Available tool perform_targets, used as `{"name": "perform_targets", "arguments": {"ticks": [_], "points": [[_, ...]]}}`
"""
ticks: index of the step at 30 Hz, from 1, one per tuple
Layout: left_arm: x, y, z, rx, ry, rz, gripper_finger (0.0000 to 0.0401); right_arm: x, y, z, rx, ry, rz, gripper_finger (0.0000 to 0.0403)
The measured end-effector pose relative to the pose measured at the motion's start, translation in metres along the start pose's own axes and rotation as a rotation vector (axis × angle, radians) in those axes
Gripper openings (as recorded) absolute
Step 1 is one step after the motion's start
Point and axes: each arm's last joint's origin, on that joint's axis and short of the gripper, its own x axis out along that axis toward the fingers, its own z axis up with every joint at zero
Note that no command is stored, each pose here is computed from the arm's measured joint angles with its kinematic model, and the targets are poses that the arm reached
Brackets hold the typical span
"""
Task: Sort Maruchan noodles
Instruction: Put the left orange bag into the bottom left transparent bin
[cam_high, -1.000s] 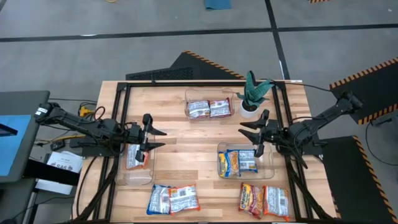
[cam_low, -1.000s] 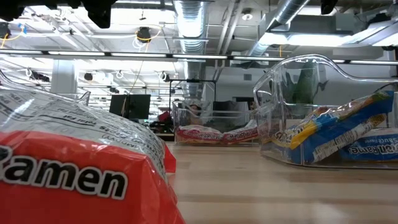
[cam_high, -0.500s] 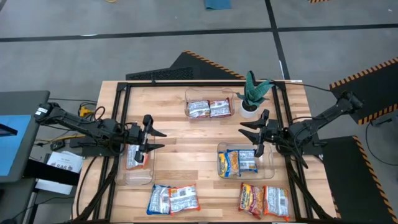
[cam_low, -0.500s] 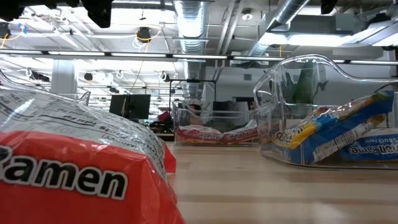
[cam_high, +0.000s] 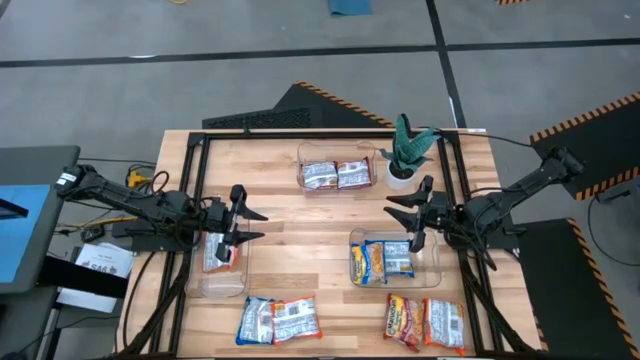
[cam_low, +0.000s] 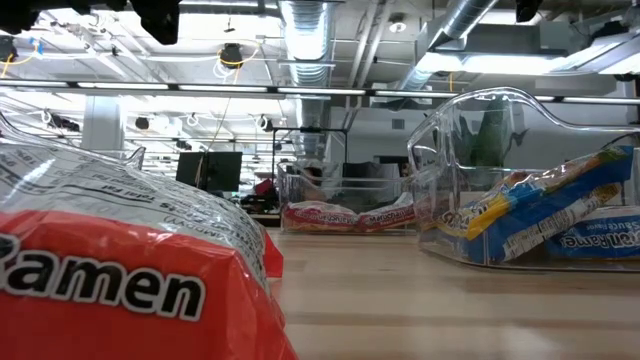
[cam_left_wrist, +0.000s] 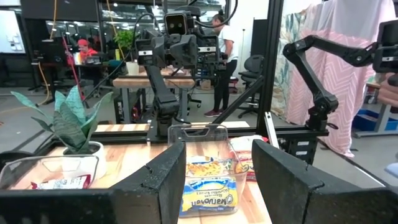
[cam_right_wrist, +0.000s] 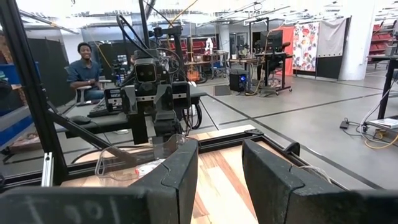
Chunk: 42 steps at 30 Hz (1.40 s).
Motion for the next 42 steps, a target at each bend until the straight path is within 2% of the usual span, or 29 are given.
{"name": "perform_targets", "arguments": {"ticks": [19, 42], "points": [[0.0, -0.001, 0.001, -0.028, -0.009, -0.019, 0.0168, 0.0, 0.0, 0.0, 0.016, -0.001, 0.001, 0.0152], [-0.031, 0.004, 0.021, -0.034, -0.087, -0.029, 0.0168, 0.0, 0.0, 0.0, 0.018, 0.0, 0.001, 0.0152]]}}
